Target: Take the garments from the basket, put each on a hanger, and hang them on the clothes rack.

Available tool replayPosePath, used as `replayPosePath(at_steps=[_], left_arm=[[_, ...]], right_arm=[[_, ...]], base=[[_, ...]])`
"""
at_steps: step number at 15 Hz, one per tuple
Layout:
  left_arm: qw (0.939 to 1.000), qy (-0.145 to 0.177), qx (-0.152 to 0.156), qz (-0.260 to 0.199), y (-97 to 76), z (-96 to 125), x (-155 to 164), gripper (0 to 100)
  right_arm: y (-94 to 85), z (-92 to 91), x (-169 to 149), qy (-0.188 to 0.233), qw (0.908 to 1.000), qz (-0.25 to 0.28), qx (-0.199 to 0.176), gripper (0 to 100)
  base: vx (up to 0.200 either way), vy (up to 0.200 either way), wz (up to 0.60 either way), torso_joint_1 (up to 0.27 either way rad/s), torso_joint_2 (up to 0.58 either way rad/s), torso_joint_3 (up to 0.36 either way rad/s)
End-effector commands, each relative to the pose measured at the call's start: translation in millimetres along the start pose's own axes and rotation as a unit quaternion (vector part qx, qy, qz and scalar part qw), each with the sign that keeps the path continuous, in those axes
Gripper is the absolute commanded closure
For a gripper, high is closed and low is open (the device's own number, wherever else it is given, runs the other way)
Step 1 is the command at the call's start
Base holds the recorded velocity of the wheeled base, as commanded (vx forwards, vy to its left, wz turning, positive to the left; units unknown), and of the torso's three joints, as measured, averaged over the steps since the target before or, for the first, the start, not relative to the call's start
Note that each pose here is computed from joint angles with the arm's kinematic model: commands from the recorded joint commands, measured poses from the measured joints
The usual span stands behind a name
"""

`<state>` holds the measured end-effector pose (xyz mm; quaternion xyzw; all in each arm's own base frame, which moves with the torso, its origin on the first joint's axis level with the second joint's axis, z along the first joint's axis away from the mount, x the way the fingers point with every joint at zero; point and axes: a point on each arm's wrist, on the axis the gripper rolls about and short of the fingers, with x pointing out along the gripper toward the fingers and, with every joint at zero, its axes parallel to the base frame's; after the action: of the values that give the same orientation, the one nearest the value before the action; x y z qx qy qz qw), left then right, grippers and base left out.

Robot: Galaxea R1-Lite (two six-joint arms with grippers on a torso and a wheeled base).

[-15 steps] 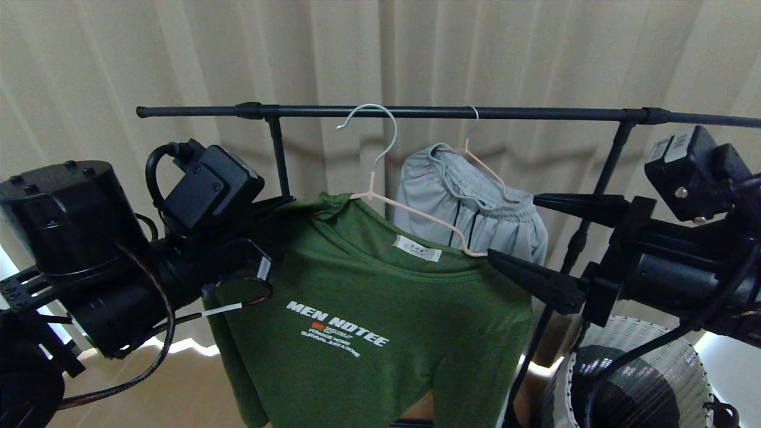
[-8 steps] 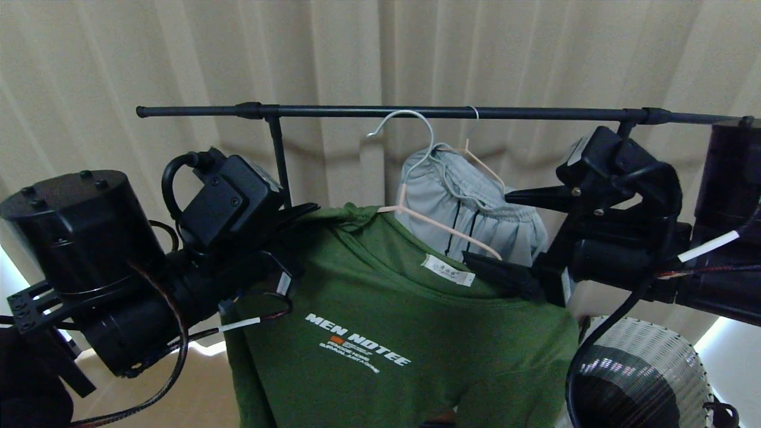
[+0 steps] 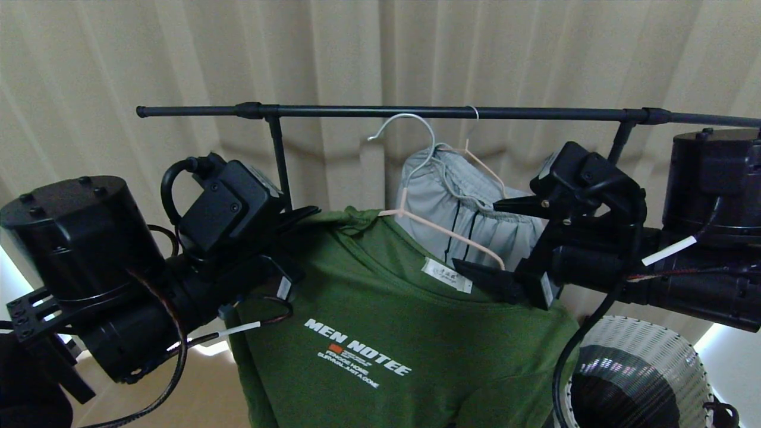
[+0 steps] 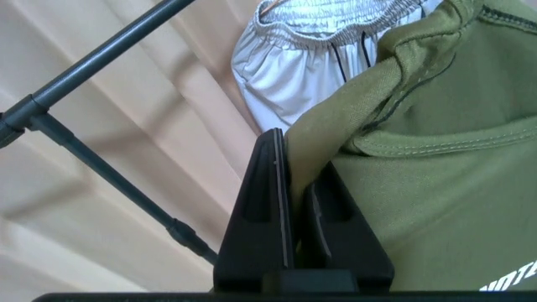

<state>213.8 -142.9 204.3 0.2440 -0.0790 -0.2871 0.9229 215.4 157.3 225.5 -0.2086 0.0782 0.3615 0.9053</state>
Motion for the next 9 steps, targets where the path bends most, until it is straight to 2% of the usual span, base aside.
replayPosePath(at_steps=[1,9], left_arm=[[1.0,-0.001,0.0,0.001,0.5,0.7,0.2,100],[1.0,-0.005,0.001,0.003,-0.3,-0.6,1.9,100]], right_arm=[[2.3,-1.4,1.8,0.003,1.0,0.005,-0.002,100],[3.6,-0.5,2.8,0.002,1.0,0.007,-0.003,100]], base=[[0.0,0.0,0.0,0.0,0.0,0.0],[0.0,0.0,0.0,0.0,0.0,0.0]])
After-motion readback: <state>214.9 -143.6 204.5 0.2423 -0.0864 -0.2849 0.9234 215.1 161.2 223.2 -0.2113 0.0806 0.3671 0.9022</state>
